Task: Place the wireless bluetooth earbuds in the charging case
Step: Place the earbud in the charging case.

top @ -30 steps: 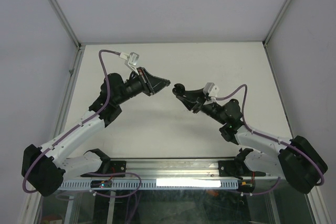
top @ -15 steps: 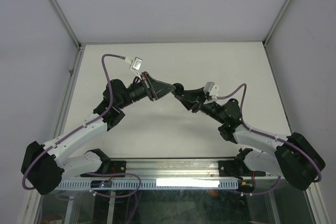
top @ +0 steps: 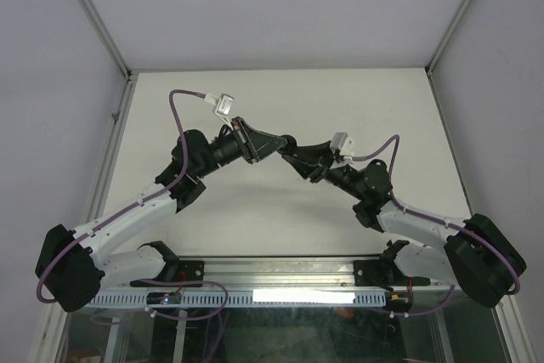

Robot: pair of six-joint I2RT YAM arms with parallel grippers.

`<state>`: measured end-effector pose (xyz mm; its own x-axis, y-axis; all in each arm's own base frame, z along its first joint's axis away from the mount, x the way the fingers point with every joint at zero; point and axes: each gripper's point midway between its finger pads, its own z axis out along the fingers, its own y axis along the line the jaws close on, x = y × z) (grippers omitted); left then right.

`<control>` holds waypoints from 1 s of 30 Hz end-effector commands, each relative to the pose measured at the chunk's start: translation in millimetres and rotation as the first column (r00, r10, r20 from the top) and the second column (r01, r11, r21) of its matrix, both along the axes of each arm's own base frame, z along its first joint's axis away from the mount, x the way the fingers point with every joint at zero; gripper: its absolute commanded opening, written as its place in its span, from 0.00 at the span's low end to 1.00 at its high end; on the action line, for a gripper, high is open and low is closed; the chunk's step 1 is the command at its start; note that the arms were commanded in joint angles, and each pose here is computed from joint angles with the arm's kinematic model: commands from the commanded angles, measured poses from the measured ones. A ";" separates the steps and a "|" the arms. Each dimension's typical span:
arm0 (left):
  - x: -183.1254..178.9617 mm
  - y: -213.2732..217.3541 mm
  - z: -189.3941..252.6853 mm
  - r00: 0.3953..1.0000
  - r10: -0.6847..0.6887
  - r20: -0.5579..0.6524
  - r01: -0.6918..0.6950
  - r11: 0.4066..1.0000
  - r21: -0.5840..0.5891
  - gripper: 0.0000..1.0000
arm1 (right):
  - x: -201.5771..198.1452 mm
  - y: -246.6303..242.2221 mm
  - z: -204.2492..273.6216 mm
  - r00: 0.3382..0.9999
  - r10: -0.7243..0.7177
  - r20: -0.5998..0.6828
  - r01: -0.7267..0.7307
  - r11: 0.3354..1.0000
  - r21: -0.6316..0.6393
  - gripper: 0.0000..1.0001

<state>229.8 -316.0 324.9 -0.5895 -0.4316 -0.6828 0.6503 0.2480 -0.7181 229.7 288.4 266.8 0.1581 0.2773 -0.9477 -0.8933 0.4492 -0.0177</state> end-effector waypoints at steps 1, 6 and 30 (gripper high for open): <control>2.5 1.8 5.8 0.998 0.033 0.046 -0.033 0.999 -0.003 0.11 | -4.2 -2.0 35.3 0.997 0.009 0.081 -0.016 0.997 0.077 0.00; 2.5 2.6 3.9 0.998 0.039 0.043 -0.040 0.999 0.014 0.12 | -4.8 -4.9 36.4 0.996 -0.003 0.087 -0.004 0.997 0.081 0.00; 6.9 16.5 -14.1 0.992 0.126 -0.010 -0.124 0.988 0.088 0.23 | -7.0 -8.7 43.0 0.995 -0.011 0.098 0.001 0.995 0.099 0.00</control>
<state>234.2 -307.7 310.7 -0.5845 -0.4358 -0.6844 0.5999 0.3359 -0.7261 228.4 287.9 268.1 0.1543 0.2808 -0.9473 -0.8948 0.4463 -0.0135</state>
